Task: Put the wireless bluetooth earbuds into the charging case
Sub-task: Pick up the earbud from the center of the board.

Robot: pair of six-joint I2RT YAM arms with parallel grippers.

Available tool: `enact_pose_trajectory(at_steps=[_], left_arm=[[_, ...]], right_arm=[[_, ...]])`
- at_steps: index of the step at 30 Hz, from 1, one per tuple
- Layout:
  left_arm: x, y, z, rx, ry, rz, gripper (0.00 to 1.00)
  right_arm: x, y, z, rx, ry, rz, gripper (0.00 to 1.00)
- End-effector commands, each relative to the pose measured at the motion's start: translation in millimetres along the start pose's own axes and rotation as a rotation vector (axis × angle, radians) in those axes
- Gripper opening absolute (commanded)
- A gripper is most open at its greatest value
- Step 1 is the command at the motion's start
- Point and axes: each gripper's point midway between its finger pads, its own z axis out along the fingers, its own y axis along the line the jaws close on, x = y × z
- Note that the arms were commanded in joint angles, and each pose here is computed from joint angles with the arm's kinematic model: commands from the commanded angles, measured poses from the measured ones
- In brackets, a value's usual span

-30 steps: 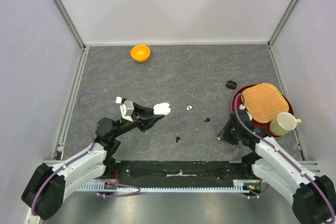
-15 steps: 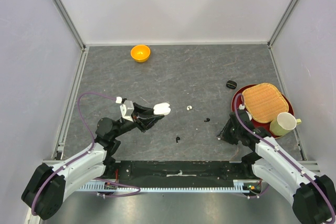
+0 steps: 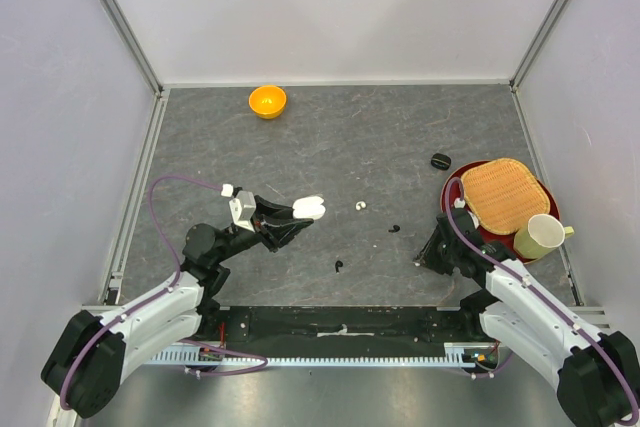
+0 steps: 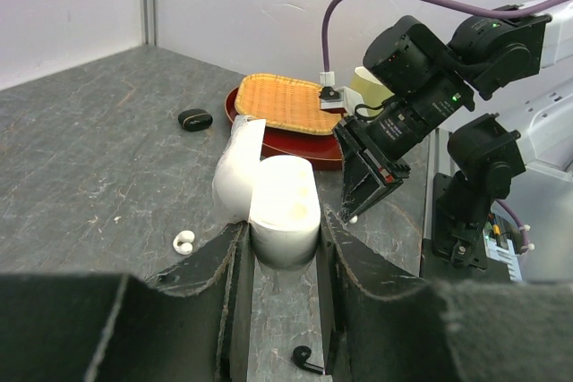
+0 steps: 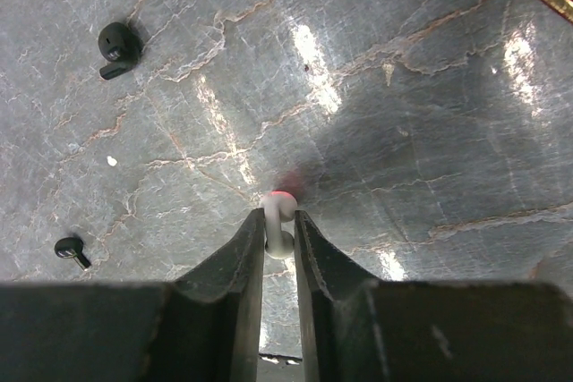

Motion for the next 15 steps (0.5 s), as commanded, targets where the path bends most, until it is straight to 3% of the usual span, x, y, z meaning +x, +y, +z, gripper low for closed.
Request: enact_pose_trajectory(at_steps=[1,5,7,15], left_arm=[[-9,-2,3,0.007,-0.031,-0.006,0.02],[-9,-2,3,0.007,-0.03,-0.007,0.02],[-8,-3,2,0.009,-0.028,-0.008,0.02],[-8,-2,3,0.008,-0.028,-0.006,0.02]], right_arm=[[1,-6,-4,0.035,0.007,-0.022,0.23],[2,-7,-5,0.038,0.011,-0.024,0.2],[1,-6,-5,0.039,0.007,-0.033,0.14],[-9,12,-7,-0.029,-0.025,-0.062,0.11]])
